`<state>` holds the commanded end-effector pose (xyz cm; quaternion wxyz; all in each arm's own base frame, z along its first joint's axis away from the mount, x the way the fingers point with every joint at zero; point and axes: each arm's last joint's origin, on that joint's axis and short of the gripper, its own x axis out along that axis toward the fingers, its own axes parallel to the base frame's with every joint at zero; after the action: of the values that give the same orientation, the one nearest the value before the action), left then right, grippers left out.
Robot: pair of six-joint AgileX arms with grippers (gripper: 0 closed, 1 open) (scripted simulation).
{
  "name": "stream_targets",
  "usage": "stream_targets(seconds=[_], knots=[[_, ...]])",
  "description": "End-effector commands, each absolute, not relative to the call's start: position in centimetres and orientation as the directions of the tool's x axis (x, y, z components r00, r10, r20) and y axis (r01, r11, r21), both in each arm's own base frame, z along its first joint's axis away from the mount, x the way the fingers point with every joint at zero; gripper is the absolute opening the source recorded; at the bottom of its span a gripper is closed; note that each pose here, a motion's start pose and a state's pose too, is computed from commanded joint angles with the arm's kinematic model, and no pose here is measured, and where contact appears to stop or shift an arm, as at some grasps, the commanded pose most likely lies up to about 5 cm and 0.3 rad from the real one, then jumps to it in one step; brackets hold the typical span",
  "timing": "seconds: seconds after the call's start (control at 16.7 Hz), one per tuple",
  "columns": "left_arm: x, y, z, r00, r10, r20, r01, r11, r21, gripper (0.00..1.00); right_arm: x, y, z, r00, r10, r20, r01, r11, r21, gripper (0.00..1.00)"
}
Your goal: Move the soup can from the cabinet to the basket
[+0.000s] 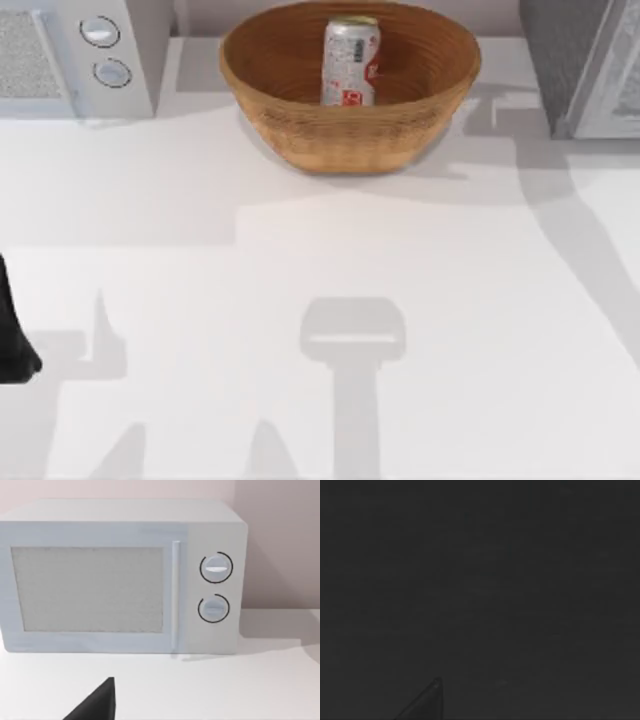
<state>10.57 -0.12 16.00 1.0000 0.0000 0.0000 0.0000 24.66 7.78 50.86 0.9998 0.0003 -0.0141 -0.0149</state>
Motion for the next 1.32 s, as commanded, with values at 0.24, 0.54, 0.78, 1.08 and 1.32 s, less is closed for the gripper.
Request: stream_targets(seconds=[0.24, 0.54, 0.78, 1.08, 1.32], knots=[[10.6, -0.1, 16.0, 1.0, 0.0, 0.0, 0.0, 1.0, 0.0, 1.0, 21.6, 5.7, 47.5, 1.0, -0.025, 0.011, 0.025, 1.0, -0.007, 1.0], [10.6, -0.1, 16.0, 1.0, 0.0, 0.0, 0.0, 1.0, 0.0, 1.0, 16.4, 2.8, 39.4, 1.0, -0.021, -0.019, 0.021, 1.0, -0.014, 1.0], [10.6, -0.1, 16.0, 1.0, 0.0, 0.0, 0.0, 1.0, 0.0, 1.0, 12.8, 1.2, 31.1, 0.999, -0.017, -0.027, 0.017, 1.0, -0.012, 1.0], [10.6, -0.1, 16.0, 1.0, 0.0, 0.0, 0.0, 1.0, 0.0, 1.0, 10.8, 0.2, 21.3, 1.0, -0.009, -0.019, 0.008, 1.0, -0.005, 1.0], [10.6, -0.1, 16.0, 1.0, 0.0, 0.0, 0.0, 1.0, 0.0, 1.0, 10.6, -0.1, 16.7, 1.0, -0.001, -0.005, 0.001, 1.0, -0.001, 1.0]])
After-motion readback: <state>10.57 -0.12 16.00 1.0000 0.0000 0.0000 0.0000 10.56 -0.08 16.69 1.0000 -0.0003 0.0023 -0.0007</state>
